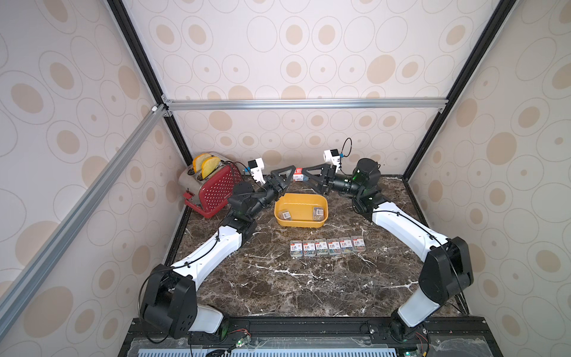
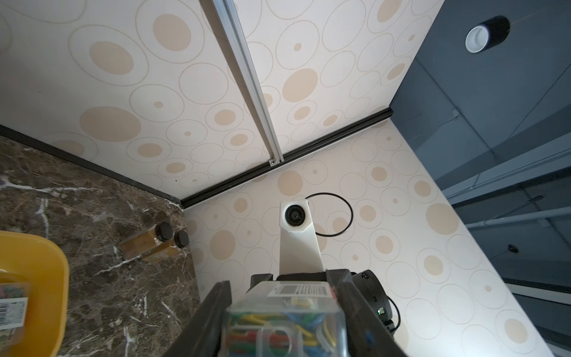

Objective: Take the paper clips out of the storage box
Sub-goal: Place the boxed paper clips at the center of the board.

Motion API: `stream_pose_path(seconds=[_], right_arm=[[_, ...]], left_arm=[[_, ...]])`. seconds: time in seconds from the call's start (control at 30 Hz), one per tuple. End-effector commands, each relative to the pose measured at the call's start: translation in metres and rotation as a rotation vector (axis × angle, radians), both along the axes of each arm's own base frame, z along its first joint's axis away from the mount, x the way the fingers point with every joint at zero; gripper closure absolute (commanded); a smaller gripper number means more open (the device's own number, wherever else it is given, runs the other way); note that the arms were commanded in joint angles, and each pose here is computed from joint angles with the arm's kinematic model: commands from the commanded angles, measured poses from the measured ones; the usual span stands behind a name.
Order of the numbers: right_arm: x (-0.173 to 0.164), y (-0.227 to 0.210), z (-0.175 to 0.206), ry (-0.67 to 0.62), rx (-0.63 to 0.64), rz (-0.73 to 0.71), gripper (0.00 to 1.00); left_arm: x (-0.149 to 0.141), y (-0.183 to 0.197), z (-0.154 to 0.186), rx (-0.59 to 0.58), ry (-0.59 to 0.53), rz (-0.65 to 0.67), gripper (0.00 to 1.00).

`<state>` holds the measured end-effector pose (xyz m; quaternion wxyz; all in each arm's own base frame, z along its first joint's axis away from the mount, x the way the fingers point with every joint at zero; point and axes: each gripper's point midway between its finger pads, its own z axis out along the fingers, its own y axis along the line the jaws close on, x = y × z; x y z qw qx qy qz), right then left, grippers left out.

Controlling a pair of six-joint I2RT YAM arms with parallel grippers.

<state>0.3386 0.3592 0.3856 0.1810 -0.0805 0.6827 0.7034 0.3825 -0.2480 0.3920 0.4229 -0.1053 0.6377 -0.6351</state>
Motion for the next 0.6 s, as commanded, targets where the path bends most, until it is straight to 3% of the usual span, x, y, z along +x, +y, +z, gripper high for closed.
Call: stream_pose_path(seconds=[0.0, 0.13, 0.2, 0.27, 0.37, 0.57], right_arm=[[-0.004, -0.005, -0.004, -0.049, -0.064, -0.004, 0.32], [0.001, -0.033, -0.017, -0.053, -0.132, -0.035, 0.07], [0.001, -0.056, -0.028, -0.058, -0.188, -0.064, 0.0], [-0.006, -0.075, -0.045, -0.065, -0.283, -0.074, 0.0], [-0.019, -0.095, -0.079, -0.076, -0.471, -0.068, 0.0], [-0.037, -0.125, -0.135, -0.052, -0.732, -0.066, 0.0]], left_arm=[[-0.02, 0.001, 0.016, 0.196, -0.098, -0.035, 0.72], [-0.021, 0.021, 0.005, 0.311, -0.042, -0.036, 0.74], [-0.028, 0.031, -0.009, 0.461, 0.009, -0.044, 0.75], [-0.037, 0.038, -0.031, 0.621, 0.082, -0.079, 0.75], [-0.05, 0.049, -0.087, 0.792, 0.279, -0.173, 0.75], [-0.07, 0.074, -0.181, 1.018, 0.551, -0.265, 0.76]])
